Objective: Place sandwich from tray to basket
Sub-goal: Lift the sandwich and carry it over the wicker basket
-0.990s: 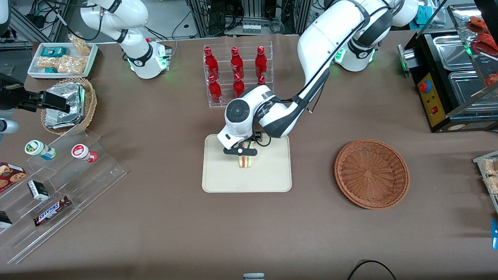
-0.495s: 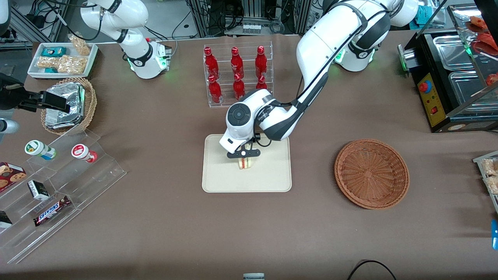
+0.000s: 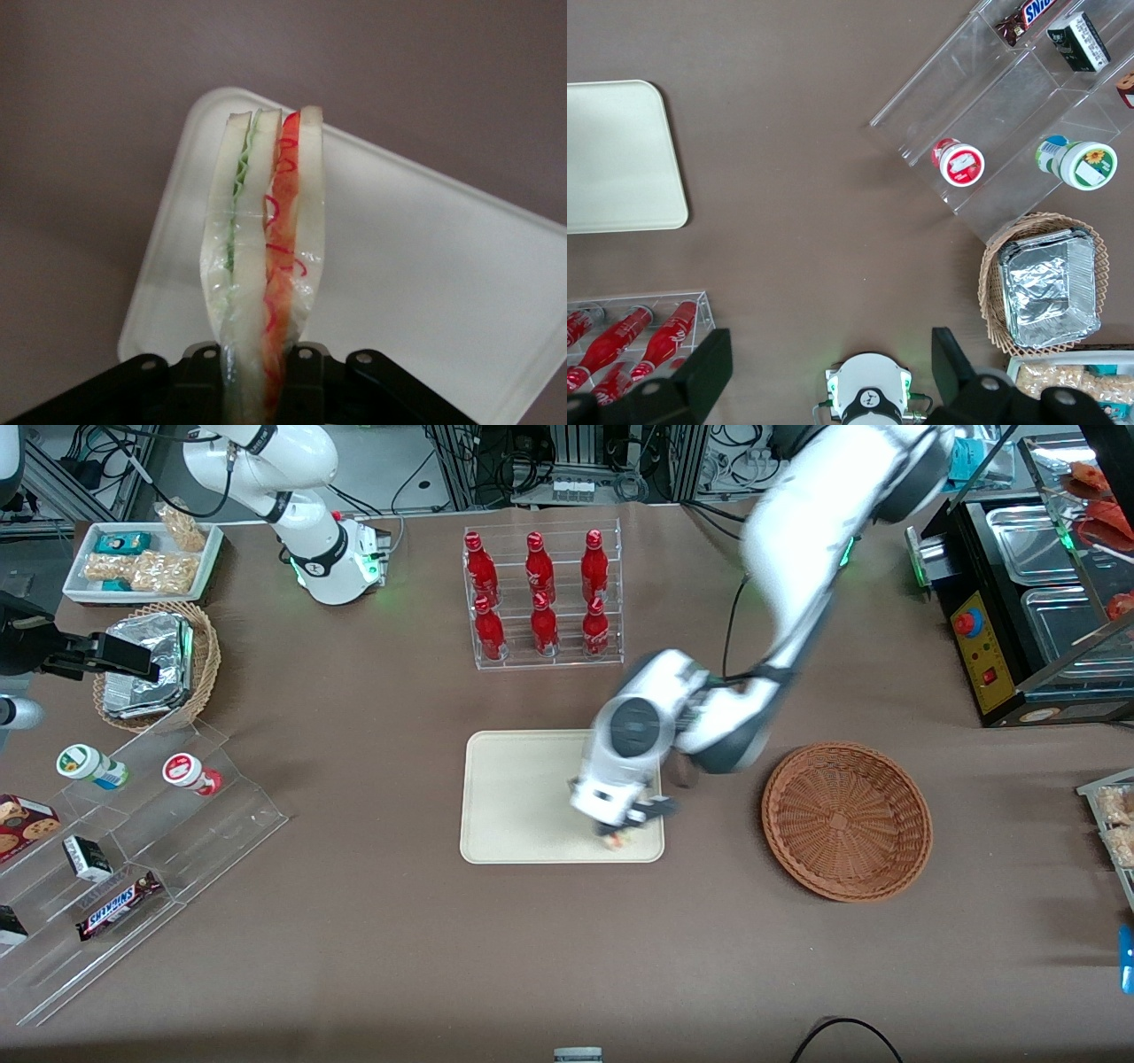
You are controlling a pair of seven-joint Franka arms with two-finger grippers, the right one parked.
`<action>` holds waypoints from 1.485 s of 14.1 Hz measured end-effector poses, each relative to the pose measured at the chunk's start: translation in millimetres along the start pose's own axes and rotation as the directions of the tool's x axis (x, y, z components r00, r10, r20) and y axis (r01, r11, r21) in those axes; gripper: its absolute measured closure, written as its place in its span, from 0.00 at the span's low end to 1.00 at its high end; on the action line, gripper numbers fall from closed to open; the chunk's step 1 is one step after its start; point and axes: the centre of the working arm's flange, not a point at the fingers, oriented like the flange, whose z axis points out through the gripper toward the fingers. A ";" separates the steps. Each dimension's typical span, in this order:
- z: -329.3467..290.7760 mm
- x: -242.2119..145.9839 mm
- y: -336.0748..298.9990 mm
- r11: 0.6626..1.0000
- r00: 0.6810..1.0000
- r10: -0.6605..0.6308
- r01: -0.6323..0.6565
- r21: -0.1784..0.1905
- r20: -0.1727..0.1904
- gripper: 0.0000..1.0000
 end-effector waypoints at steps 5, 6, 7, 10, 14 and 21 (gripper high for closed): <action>-47.7 87.2 -169.3 0.971 0.972 -0.236 0.236 0.035 0.000 0.85; -45.4 102.1 -198.9 0.962 0.963 -0.270 0.270 0.048 0.004 0.85; -40.5 116.5 -227.0 0.954 0.955 -0.296 0.295 0.060 0.013 0.85; -23.0 150.2 -295.5 0.940 0.940 -0.338 0.334 0.076 0.041 0.85; -17.0 174.1 -337.3 0.933 0.932 -0.358 0.355 0.062 0.050 0.85; 24.9 176.0 -333.5 0.968 0.965 -0.244 0.237 0.078 0.098 0.85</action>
